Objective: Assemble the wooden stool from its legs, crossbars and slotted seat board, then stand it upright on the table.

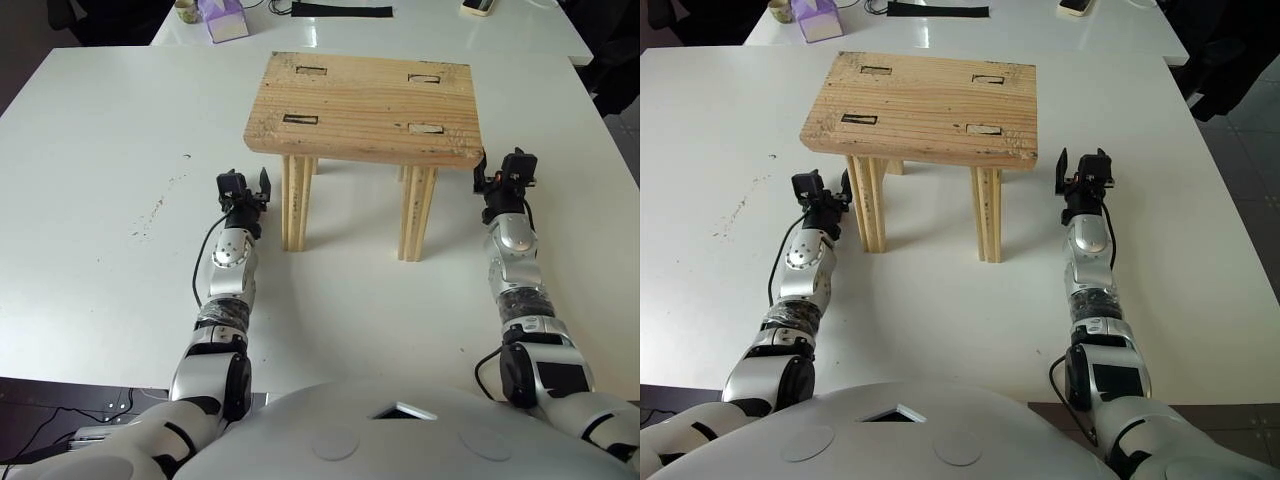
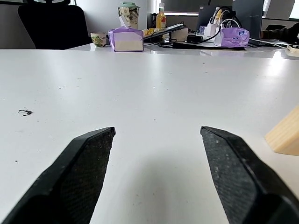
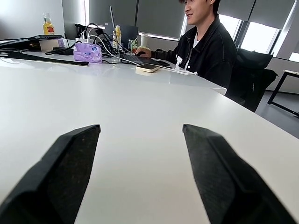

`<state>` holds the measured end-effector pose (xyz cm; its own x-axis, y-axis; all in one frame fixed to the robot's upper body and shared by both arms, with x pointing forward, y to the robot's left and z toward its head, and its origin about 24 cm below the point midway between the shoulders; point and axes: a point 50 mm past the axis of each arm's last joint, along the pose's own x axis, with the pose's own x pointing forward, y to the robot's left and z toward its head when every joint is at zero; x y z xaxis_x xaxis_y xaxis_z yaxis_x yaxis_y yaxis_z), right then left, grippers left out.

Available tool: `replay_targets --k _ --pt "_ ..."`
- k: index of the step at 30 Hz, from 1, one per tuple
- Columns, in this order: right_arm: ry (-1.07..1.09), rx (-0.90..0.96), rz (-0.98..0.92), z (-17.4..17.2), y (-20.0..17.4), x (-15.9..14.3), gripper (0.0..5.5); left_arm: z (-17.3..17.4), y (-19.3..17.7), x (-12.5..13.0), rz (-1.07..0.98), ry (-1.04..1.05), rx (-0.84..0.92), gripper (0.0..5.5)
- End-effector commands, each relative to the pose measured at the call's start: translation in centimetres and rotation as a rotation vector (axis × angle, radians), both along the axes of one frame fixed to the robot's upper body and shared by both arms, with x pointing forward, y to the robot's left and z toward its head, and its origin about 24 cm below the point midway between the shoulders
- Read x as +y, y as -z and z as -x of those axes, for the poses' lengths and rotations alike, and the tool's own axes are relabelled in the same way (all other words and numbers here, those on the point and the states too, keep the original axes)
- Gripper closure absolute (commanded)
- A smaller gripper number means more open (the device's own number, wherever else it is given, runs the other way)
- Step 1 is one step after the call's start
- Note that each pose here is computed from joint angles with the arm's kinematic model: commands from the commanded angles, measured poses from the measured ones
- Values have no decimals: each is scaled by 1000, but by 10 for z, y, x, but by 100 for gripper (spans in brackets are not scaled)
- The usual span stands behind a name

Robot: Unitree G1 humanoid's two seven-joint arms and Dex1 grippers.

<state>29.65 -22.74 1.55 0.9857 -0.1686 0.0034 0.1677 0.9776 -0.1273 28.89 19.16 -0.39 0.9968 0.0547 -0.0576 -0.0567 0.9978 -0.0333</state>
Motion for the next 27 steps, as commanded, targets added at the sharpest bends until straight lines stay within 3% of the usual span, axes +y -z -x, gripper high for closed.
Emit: replay_targets --k 1,19,27 --pt "36 9 -15 5 7 4 223 -3 0 7 -1 15 40 209" --pt "100 3 -16 14 16 11 223 -21 -20 43 -2 27 27 209" --pt "38 10 -15 11 18 28 223 -15 -19 57 2 -3 15 209"
